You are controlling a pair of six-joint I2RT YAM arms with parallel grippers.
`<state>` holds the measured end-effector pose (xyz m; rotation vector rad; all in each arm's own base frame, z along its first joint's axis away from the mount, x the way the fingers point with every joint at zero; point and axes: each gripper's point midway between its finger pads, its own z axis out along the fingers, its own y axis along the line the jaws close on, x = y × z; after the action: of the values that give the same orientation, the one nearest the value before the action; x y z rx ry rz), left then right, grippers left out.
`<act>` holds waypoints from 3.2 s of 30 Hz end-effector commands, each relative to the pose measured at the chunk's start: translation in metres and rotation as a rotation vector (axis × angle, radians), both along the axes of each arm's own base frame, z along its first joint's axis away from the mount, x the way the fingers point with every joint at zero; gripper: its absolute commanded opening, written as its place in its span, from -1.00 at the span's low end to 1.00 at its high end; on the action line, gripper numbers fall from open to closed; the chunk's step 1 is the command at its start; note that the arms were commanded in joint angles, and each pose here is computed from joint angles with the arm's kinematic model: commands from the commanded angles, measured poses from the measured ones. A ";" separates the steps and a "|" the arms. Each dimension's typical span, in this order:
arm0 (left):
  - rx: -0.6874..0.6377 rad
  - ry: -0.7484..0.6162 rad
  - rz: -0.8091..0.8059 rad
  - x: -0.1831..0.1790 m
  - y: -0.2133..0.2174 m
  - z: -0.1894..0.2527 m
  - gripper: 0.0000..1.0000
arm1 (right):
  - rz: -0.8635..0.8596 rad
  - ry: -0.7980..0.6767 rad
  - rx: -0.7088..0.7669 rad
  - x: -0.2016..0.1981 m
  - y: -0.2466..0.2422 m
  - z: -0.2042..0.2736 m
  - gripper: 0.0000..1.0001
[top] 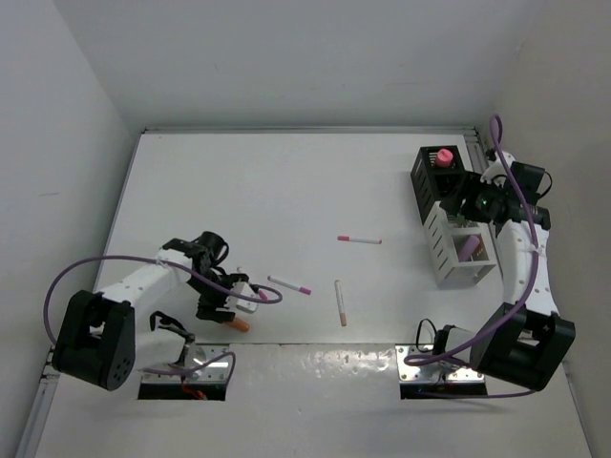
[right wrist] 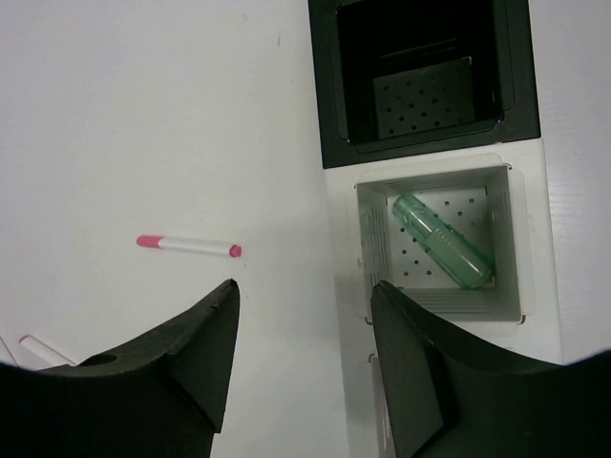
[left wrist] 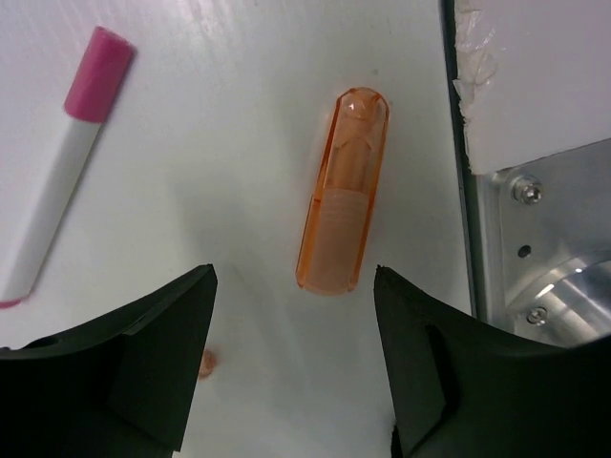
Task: Sort the stationery into containers
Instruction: Pick up the drawer from the corner of the board, then place the stationery in the storage box.
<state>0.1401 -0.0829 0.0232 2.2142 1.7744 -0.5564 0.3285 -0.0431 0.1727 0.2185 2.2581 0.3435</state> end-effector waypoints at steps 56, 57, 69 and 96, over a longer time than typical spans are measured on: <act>-0.907 0.085 0.912 0.214 -0.234 0.290 -1.00 | 0.357 -0.139 0.508 0.050 0.293 0.144 0.21; -0.914 0.081 0.904 0.213 -0.235 0.295 -1.00 | 0.360 -0.138 0.511 0.051 0.296 0.144 0.19; -0.943 0.107 0.788 0.192 -0.252 0.305 -1.00 | 0.375 -0.160 0.446 0.061 0.296 0.134 -0.90; -0.612 -0.171 0.922 0.209 -0.146 0.201 1.00 | -0.144 -0.127 -0.136 0.019 -0.046 0.020 -1.00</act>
<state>0.3500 -0.2311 0.2157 0.8342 1.9612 -0.5829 0.3371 -0.0716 0.1895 0.3448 2.1561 0.2177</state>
